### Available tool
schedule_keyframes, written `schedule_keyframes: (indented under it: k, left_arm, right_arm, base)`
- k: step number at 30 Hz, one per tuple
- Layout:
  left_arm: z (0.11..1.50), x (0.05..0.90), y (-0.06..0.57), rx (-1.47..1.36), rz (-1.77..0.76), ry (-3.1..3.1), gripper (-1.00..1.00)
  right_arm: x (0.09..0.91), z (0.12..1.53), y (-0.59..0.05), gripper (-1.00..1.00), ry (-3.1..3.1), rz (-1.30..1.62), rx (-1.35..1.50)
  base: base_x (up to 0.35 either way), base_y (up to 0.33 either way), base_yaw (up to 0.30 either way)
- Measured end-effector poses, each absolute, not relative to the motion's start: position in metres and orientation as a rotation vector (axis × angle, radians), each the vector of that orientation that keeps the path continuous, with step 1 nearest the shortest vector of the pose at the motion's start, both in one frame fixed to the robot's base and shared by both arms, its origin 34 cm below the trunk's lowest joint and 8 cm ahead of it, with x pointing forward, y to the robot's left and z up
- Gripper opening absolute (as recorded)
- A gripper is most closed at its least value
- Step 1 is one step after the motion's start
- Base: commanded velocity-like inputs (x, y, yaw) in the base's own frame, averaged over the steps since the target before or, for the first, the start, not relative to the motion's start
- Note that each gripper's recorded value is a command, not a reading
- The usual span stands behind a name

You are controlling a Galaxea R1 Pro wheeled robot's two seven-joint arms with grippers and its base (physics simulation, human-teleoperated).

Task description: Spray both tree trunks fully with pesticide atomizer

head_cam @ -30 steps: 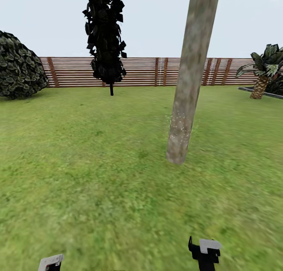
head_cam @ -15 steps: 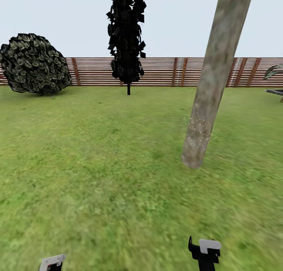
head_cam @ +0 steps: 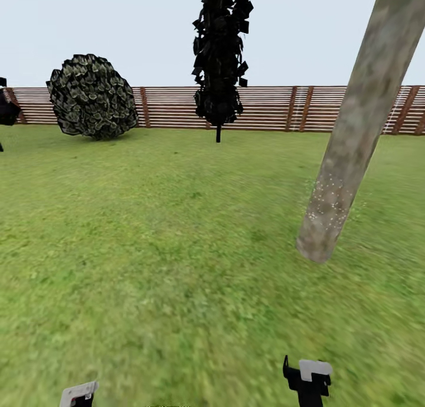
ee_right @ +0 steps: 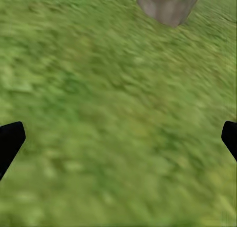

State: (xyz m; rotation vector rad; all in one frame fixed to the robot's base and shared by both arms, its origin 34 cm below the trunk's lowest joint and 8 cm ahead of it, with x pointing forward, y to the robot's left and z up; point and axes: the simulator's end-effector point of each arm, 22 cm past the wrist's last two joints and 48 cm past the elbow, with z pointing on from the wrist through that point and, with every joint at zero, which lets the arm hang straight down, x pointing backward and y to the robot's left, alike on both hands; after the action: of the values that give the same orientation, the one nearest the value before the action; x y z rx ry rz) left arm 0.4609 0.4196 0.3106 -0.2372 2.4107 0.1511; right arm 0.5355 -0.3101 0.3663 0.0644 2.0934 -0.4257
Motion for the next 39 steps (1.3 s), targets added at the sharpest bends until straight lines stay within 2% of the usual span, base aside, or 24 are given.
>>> schedule_keyframes:
  k: [39]
  left_arm:
    - [0.3106,0.4609,0.4195,-0.236,0.151,2.411,-1.0]
  right_arm:
    - [0.5327,0.3646,-0.309,1.0,2.098,-0.424,0.064]
  base:
    - [0.0,0.0,0.281]
